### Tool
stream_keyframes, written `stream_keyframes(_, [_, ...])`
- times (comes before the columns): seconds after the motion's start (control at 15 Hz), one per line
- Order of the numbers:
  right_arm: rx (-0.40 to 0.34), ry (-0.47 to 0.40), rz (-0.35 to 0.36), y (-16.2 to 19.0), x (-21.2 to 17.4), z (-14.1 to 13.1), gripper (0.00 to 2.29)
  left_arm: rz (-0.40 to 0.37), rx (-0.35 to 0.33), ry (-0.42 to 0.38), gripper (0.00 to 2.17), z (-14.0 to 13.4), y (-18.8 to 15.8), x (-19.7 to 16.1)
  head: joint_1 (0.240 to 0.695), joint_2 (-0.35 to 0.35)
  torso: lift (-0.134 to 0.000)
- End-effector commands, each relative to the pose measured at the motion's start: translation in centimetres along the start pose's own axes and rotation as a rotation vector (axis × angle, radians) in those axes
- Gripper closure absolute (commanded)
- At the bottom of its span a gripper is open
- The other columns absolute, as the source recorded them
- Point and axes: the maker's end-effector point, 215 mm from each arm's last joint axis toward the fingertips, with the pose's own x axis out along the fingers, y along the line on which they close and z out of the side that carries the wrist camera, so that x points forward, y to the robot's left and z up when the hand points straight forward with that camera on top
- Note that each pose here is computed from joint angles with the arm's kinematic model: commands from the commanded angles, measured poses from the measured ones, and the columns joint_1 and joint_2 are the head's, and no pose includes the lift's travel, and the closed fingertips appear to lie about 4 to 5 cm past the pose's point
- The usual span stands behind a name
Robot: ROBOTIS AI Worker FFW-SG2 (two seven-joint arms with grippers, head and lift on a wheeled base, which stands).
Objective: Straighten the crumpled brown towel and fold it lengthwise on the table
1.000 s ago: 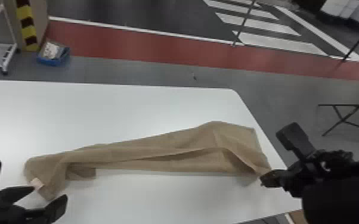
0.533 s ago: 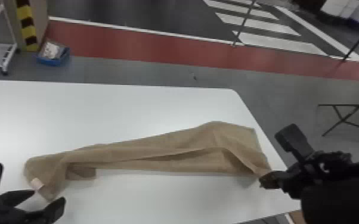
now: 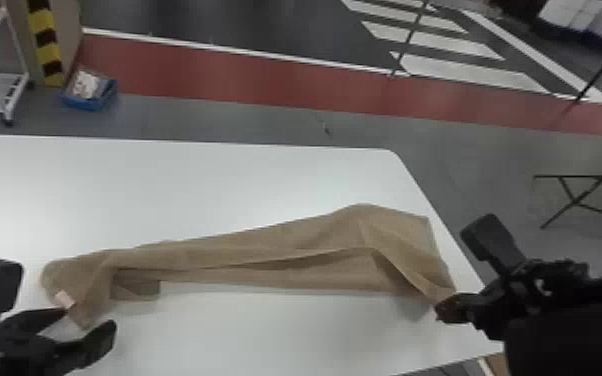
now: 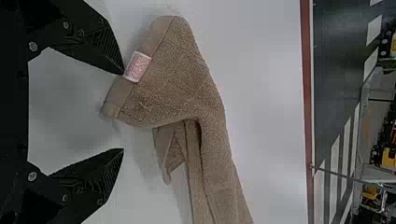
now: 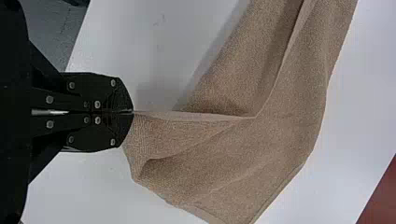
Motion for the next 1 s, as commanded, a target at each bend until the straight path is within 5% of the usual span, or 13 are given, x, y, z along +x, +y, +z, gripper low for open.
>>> stream_keyframes(0.0, [0.001, 0.0, -0.002, -0.1, -0.08, -0.07, 1.15, 0.004, -0.001, 0.0, 0.35, -0.01, 0.32, 0.36, 0.695, -0.35, -0.124])
stream_keyframes(0.27, [0.0, 0.004, -0.003, -0.11, -0.06, -0.21, 1.15, 0.007, 0.005, 0.001, 0.35, 0.06, 0.44, 0.38, 0.695, -0.35, -0.124])
stream_keyframes(0.4, [-0.002, 0.002, -0.001, -0.01, -0.07, -0.14, 1.15, 0.013, 0.013, 0.004, 0.62, 0.09, 0.59, 0.51, 0.695, -0.35, -0.124])
stream_keyframes(0.93, [-0.003, 0.006, -0.002, -0.03, -0.17, -0.44, 1.15, 0.013, 0.028, -0.001, 0.82, 0.52, 0.64, 0.74, 0.695, -0.35, -0.124])
